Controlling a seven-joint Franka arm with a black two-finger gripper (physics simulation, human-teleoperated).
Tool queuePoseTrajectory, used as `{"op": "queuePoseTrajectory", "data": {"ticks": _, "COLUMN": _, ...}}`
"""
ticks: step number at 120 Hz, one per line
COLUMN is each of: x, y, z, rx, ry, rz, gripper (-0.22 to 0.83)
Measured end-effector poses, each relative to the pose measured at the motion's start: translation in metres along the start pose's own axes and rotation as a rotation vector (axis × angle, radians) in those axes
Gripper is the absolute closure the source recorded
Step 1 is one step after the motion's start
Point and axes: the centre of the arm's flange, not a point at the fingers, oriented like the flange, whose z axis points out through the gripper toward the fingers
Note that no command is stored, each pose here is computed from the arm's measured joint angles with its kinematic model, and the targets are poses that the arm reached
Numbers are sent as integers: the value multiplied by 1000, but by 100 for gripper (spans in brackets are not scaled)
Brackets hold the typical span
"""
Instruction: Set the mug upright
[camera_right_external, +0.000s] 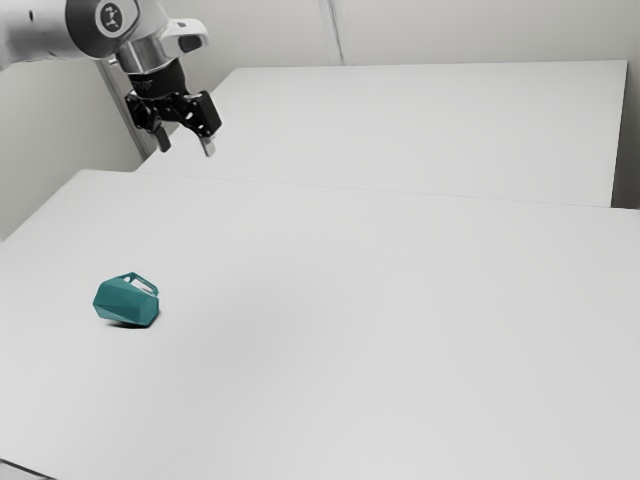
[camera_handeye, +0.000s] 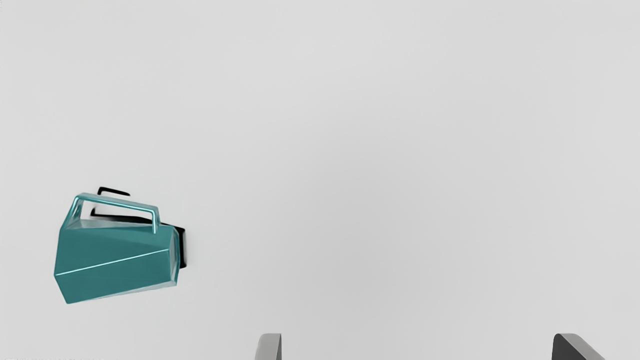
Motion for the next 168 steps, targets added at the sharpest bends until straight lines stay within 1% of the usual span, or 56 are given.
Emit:
{"op": "queuePoseTrajectory", "data": {"ticks": 26, "x": -2, "y": -10, "z": -1, "rx": 1, "ry": 2, "rz": -19, "gripper": 1}}
{"op": "queuePoseTrajectory", "data": {"ticks": 46, "x": -6, "y": -41, "z": 2, "rx": -1, "ry": -7, "rz": -65, "gripper": 1}}
{"op": "queuePoseTrajectory", "data": {"ticks": 64, "x": -28, "y": -78, "z": 11, "rx": -11, "ry": -24, "rz": -115, "gripper": 2}}
{"op": "queuePoseTrajectory", "data": {"ticks": 81, "x": -52, "y": -121, "z": 36, "rx": -26, "ry": -20, "rz": -161, "gripper": 2}}
{"op": "queuePoseTrajectory", "data": {"ticks": 95, "x": -63, "y": -153, "z": 55, "rx": -55, "ry": 15, "rz": -177, "gripper": 2}}
{"op": "queuePoseTrajectory", "data": {"ticks": 108, "x": -67, "y": -171, "z": 68, "rx": -90, "ry": 62, "rz": -158, "gripper": 2}}
{"op": "queuePoseTrajectory", "data": {"ticks": 128, "x": -80, "y": -201, "z": 97, "rx": -165, "ry": 145, "rz": -135, "gripper": 2}}
{"op": "queuePoseTrajectory", "data": {"ticks": 143, "x": -95, "y": -220, "z": 108, "rx": -179, "ry": 187, "rz": -111, "gripper": 2}}
{"op": "queuePoseTrajectory", "data": {"ticks": 161, "x": -115, "y": -245, "z": 137, "rx": -205, "ry": 220, "rz": -98, "gripper": 2}}
{"op": "queuePoseTrajectory", "data": {"ticks": 168, "x": -127, "y": -258, "z": 151, "rx": -222, "ry": 232, "rz": -107, "gripper": 2}}
